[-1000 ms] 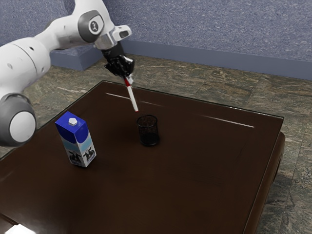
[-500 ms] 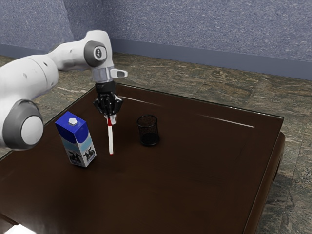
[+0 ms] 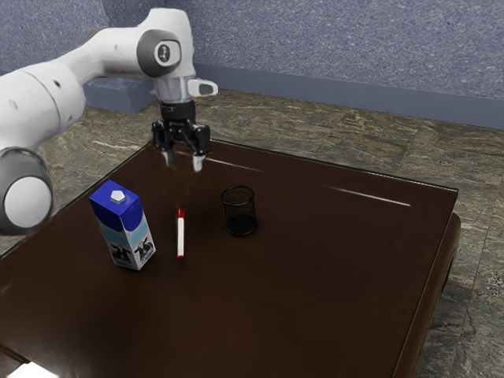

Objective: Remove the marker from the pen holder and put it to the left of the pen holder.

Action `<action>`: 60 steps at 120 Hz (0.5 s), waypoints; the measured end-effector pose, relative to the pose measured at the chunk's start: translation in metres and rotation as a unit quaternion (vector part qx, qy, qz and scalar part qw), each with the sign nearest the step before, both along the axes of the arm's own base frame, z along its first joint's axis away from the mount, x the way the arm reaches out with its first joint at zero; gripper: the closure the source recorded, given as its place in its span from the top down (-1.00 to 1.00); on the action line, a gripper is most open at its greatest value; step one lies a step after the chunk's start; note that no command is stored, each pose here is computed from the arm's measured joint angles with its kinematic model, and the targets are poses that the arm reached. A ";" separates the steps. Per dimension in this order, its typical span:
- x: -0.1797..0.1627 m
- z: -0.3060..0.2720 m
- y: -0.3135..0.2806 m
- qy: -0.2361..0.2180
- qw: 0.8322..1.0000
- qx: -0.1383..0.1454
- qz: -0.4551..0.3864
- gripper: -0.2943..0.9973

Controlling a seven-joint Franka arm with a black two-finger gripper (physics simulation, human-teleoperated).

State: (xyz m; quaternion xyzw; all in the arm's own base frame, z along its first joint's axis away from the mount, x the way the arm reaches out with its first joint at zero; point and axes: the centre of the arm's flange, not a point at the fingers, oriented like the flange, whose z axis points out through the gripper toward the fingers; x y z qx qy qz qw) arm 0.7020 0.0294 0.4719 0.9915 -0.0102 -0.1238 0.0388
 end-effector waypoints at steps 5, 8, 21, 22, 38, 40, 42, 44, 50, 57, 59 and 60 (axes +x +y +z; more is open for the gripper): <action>-0.024 0.040 -0.020 -0.018 1.000 0.020 -0.016 0.39; -0.041 0.056 -0.030 -0.023 0.999 0.031 -0.022 0.41; -0.086 0.100 -0.060 -0.056 0.996 0.067 -0.028 0.46; -0.087 0.102 -0.061 -0.058 0.996 0.068 -0.027 0.46; -0.111 0.137 -0.061 -0.091 0.993 0.068 -0.009 0.50; -0.113 0.140 -0.061 -0.094 0.993 0.068 -0.006 0.50; -0.115 0.143 -0.061 -0.096 0.993 0.069 -0.004 0.51; -0.116 0.144 -0.061 -0.098 0.993 0.069 -0.002 0.51; -0.118 0.147 -0.061 -0.100 0.993 0.069 0.004 0.52; -0.119 0.149 -0.063 -0.102 0.992 0.069 0.010 0.52; -0.119 0.149 -0.064 -0.102 0.992 0.068 0.011 0.53; -0.119 0.149 -0.064 -0.102 0.992 0.068 0.012 0.53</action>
